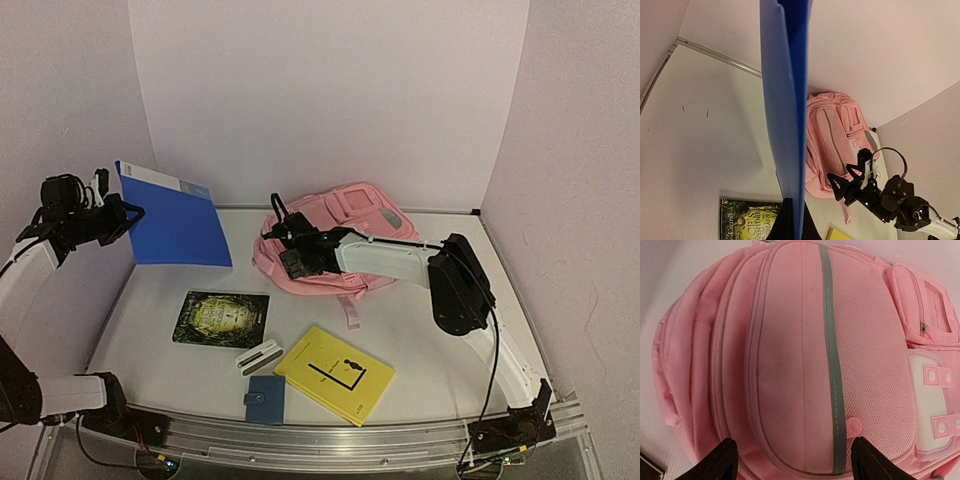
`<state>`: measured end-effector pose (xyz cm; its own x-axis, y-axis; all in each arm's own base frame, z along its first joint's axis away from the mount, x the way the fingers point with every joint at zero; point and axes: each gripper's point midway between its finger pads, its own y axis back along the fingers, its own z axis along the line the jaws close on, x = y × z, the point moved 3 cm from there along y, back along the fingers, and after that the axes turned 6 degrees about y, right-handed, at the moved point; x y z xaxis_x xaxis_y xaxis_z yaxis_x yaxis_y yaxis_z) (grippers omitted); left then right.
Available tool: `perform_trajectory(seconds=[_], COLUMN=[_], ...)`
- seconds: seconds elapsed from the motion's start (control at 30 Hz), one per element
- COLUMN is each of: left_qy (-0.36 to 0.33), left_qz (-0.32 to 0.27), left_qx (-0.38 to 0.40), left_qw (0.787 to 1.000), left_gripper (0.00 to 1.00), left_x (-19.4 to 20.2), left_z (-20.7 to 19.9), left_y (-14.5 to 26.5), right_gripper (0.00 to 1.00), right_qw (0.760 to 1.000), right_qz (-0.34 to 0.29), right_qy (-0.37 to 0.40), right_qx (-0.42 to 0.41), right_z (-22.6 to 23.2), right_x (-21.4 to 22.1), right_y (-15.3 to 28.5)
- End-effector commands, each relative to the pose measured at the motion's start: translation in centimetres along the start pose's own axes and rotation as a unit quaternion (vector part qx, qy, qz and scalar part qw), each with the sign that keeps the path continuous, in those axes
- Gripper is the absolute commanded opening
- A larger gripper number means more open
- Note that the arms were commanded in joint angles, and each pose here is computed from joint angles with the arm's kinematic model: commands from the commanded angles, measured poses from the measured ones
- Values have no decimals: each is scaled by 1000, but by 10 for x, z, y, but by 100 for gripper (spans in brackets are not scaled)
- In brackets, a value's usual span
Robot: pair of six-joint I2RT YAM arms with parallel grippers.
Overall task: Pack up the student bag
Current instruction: Place the files in the student bag.
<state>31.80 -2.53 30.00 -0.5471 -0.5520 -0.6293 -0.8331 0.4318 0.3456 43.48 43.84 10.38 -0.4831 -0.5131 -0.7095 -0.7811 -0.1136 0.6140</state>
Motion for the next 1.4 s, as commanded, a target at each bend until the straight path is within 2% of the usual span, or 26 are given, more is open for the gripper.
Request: perform_trajectory(seconds=[0.0,0.07,0.1,0.17,0.23,0.3,0.33,0.53,0.77,1.03,1.37], left_qy=[-46,-43,-43,-42,-43,-41,-40,-26,32,84,166], left_qz=[-37,-29,-26,-21,-21,-18,-17,3,52,41,76], left_qx=[48,56,61,66,68,69,70,94,204,239,221], left_qw=[997,997,997,997,997,997,997,995,977,966,958], left_gripper=[0,0,0,0,0,0,0,0,0,0,0], left_x=[-22,-20,-20,-18,-18,-18,-18,-15,-6,6,45], left_z=[-29,-30,-30,-31,-32,-31,-31,-36,-60,-82,-67], left_y=[11,9,8,7,7,6,6,2,3,29,2], right_gripper=[74,66,57,34,17,3,0,0,0,0,0], right_qw=[999,999,999,999,999,997,996,976,950,923,884], right_qz=[5,6,6,3,-7,-24,-36,-117,-177,-209,-253], right_qy=[11,10,6,-13,-36,-61,-77,-182,-249,-307,-367], right_qx=[31,34,33,32,35,33,29,-20,-61,-99,-142], right_z=[-12,-12,-13,-18,-25,-33,-38,-74,-109,-130,-141], right_x=[4,6,6,3,-7,-20,-30,-83,-110,-112,-119], right_y=[-30,-40,-43,-44,-36,-22,-12,66,139,184,214])
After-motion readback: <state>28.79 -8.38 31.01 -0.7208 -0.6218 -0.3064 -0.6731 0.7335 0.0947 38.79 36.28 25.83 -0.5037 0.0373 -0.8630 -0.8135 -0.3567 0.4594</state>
